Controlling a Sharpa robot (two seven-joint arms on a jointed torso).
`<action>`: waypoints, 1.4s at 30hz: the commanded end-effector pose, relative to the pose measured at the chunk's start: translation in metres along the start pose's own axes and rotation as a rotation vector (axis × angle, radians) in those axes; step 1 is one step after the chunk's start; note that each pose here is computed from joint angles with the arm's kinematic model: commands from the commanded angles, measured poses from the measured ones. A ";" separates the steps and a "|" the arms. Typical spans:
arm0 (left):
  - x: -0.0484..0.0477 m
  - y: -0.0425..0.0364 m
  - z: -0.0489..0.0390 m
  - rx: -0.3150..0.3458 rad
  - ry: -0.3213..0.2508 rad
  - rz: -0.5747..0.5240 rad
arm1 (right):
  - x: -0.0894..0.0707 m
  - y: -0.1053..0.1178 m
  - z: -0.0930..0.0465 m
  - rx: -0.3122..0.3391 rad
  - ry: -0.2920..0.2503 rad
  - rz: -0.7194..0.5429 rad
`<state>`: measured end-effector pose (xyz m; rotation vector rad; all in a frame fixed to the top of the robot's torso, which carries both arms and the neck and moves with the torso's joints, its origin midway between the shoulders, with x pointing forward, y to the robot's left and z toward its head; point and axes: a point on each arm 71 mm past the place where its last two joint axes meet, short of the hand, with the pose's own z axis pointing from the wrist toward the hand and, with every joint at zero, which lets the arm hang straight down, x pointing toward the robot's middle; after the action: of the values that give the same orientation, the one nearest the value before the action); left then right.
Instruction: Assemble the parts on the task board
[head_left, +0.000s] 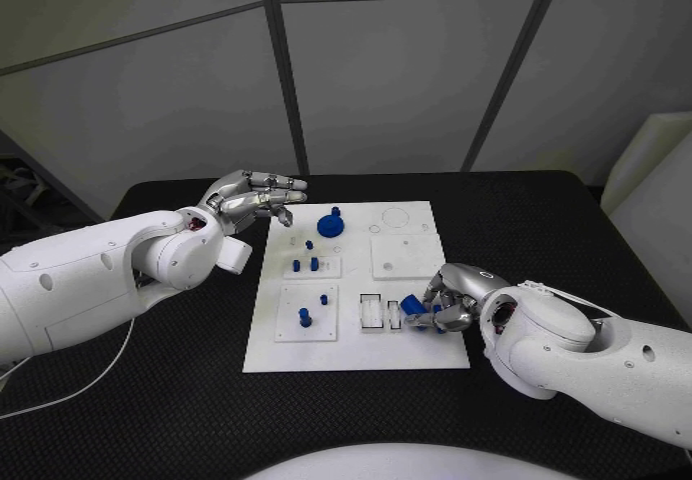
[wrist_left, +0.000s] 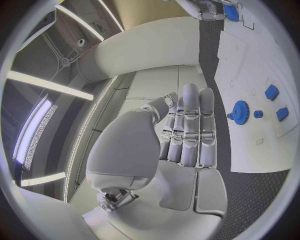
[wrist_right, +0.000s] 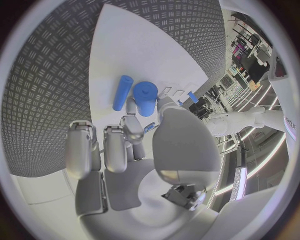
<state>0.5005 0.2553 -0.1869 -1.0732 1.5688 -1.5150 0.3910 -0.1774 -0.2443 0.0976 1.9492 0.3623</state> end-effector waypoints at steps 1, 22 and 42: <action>0.0012 -0.0013 -0.0002 0.007 0.011 -0.007 | 0.010 -0.003 0.000 0.029 0.035 -0.015; 0.0008 -0.0006 -0.0014 0.003 0.015 -0.009 | -0.007 0.019 -0.022 -0.099 -0.182 0.181; 0.0021 -0.0006 -0.0020 0.001 0.020 -0.010 | 0.013 0.046 -0.002 -0.088 -0.033 0.141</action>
<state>0.4984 0.2556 -0.1871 -1.0730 1.5759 -1.5204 0.3790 -0.1319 -0.2396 0.1963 1.8577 0.5544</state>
